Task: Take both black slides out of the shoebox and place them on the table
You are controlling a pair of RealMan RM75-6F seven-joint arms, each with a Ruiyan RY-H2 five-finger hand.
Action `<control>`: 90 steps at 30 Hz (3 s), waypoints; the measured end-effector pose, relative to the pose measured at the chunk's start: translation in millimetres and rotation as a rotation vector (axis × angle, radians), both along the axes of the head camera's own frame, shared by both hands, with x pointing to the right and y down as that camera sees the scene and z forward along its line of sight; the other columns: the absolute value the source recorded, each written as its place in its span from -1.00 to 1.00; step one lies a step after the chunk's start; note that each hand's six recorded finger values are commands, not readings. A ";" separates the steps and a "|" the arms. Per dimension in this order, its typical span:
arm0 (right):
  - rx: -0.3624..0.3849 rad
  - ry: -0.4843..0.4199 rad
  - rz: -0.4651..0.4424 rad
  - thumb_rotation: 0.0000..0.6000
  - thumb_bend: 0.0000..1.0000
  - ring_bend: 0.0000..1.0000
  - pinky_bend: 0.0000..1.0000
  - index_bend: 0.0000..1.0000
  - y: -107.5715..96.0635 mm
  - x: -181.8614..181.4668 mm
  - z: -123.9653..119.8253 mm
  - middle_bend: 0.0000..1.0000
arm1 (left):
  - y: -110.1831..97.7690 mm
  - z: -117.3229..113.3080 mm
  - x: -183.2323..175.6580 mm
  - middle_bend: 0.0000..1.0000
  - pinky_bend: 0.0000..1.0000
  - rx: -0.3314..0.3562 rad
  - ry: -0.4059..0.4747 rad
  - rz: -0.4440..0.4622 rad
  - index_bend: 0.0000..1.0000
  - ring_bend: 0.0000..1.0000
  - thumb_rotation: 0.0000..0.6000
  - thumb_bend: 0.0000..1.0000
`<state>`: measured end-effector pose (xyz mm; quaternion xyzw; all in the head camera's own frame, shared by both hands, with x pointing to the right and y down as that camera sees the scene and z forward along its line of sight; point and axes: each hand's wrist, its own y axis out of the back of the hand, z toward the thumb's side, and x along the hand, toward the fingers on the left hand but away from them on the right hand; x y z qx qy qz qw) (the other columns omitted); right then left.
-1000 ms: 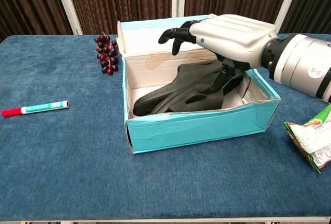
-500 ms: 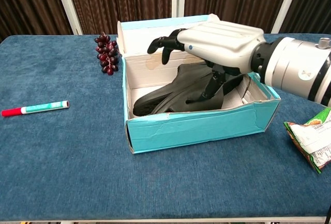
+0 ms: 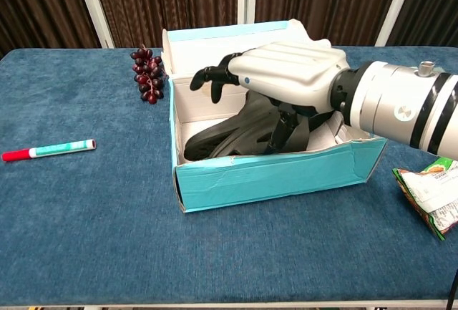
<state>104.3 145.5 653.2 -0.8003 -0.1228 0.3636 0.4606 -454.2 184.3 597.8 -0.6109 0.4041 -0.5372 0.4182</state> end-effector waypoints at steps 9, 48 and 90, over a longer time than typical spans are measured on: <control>-0.016 0.006 -0.009 1.00 -0.78 -0.71 -0.65 -0.55 2.8 -6.4 6.1 -0.40 | 0.4 0.2 -1.6 -0.78 -0.43 0.001 0.000 -0.004 -0.82 -0.94 1.00 -0.62; 0.005 0.001 0.006 1.00 -0.39 0.05 0.06 0.50 3.7 -16.4 18.6 0.31 | 2.4 2.5 -11.8 -0.78 -0.43 -0.007 0.000 -0.026 -0.82 -0.94 1.00 -0.62; 0.131 -0.270 0.196 1.00 -0.20 0.38 0.42 0.97 -36.4 -6.8 -32.7 0.65 | 0.8 3.3 -6.2 -0.78 -0.43 -0.011 0.004 -0.015 -0.82 -0.94 1.00 -0.62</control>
